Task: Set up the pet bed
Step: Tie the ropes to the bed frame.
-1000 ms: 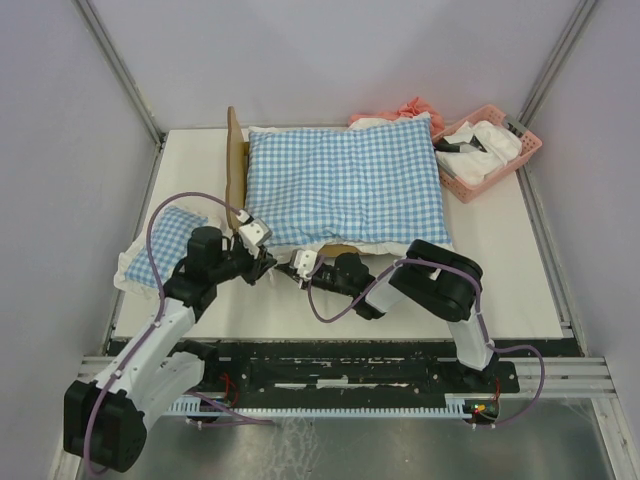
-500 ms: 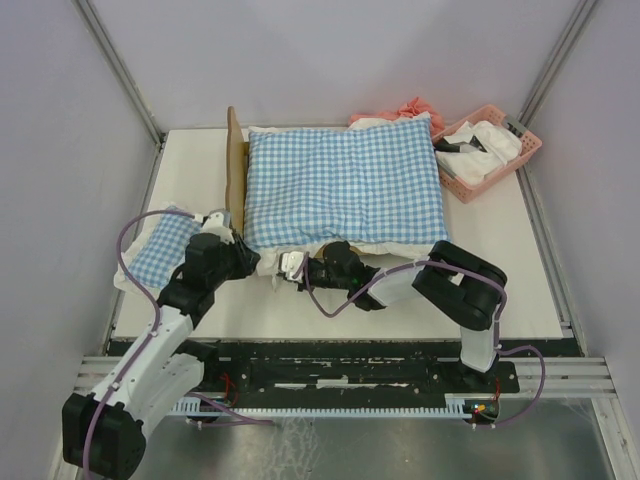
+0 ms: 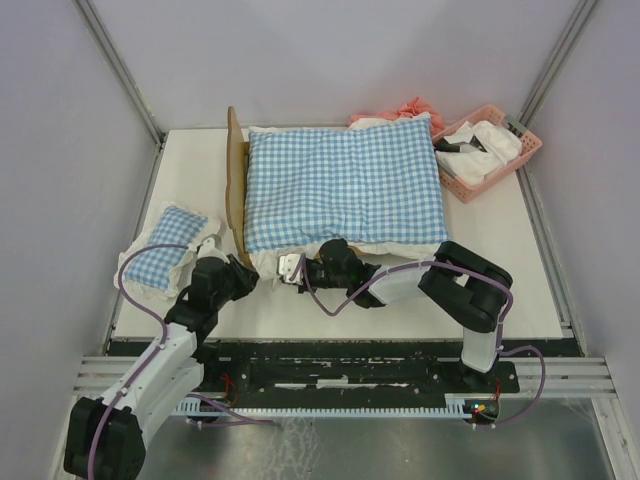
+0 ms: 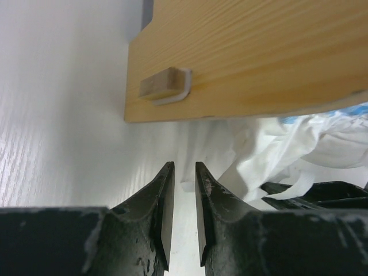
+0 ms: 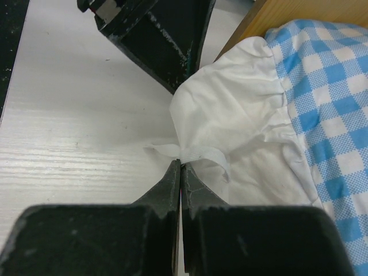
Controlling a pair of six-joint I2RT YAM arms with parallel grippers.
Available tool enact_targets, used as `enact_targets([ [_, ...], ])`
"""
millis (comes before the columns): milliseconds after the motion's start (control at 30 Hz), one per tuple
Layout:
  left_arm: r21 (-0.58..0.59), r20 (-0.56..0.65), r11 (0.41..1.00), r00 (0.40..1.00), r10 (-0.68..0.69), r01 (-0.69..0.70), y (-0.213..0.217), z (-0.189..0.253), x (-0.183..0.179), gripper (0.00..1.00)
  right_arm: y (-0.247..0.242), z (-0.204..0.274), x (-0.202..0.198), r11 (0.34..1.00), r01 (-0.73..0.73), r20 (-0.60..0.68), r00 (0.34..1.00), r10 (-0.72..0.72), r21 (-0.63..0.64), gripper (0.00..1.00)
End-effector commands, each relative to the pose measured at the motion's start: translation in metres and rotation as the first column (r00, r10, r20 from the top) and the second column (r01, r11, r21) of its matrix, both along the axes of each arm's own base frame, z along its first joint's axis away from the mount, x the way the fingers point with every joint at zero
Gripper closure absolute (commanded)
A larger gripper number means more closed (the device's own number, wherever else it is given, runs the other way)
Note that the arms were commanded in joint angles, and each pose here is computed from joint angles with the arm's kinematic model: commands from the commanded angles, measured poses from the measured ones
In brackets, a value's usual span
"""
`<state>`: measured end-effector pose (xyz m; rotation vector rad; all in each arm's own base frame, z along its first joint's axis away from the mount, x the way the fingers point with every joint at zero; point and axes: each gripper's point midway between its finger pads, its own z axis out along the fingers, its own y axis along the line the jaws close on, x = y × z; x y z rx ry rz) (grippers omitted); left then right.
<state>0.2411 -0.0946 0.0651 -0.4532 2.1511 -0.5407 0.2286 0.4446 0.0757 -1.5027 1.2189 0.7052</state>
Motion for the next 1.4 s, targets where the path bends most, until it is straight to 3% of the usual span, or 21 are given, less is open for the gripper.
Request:
enact_targets([
  [0, -0.103, 0.009, 0.992, 0.998, 0.068, -0.067, -0.003, 0.001, 0.003, 0.73, 0.013, 0.038, 0.005, 0.997, -0.002, 0.038, 0.999, -0.001, 0.08, 0.98],
  [133, -0.142, 0.05, 0.987, 0.996, 0.078, -0.07, -0.005, 0.004, 0.003, 0.73, 0.013, 0.04, 0.005, 0.996, 0.002, 0.03, 1.0, -0.005, 0.088, 0.98],
  [267, -0.184, 0.171, 0.983, 0.985, 0.006, 0.026, -0.02, 0.023, 0.012, 0.68, 0.014, 0.042, 0.004, 0.995, -0.001, 0.023, 1.0, -0.001, 0.097, 0.98],
  [533, -0.264, 0.238, 0.951, 0.966, -0.097, 0.161, -0.045, 0.064, 0.014, 0.62, 0.014, 0.037, 0.001, 0.997, -0.022, 0.02, 1.0, 0.02, 0.071, 0.98],
  [900, -0.275, 0.256, 0.955, 0.966, -0.04, 0.112, -0.033, 0.078, -0.002, 0.54, 0.014, 0.035, 0.004, 0.998, -0.012, 0.027, 1.0, 0.01, 0.066, 0.98],
  [1233, -0.265, 0.218, 0.959, 0.975, -0.038, 0.096, -0.032, 0.062, 0.0, 0.48, 0.014, 0.036, 0.004, 0.997, -0.009, 0.027, 1.0, 0.007, 0.075, 0.98],
  [1300, -0.28, 0.232, 0.954, 0.972, -0.042, 0.108, -0.035, 0.067, 0.003, 0.48, 0.014, 0.034, 0.003, 0.997, -0.012, 0.024, 1.0, 0.01, 0.072, 0.98],
  [1367, -0.301, 0.251, 0.946, 0.967, -0.045, 0.122, -0.039, 0.077, 0.006, 0.64, 0.014, 0.03, 0.003, 0.998, -0.017, 0.026, 1.0, 0.016, 0.064, 0.98],
])
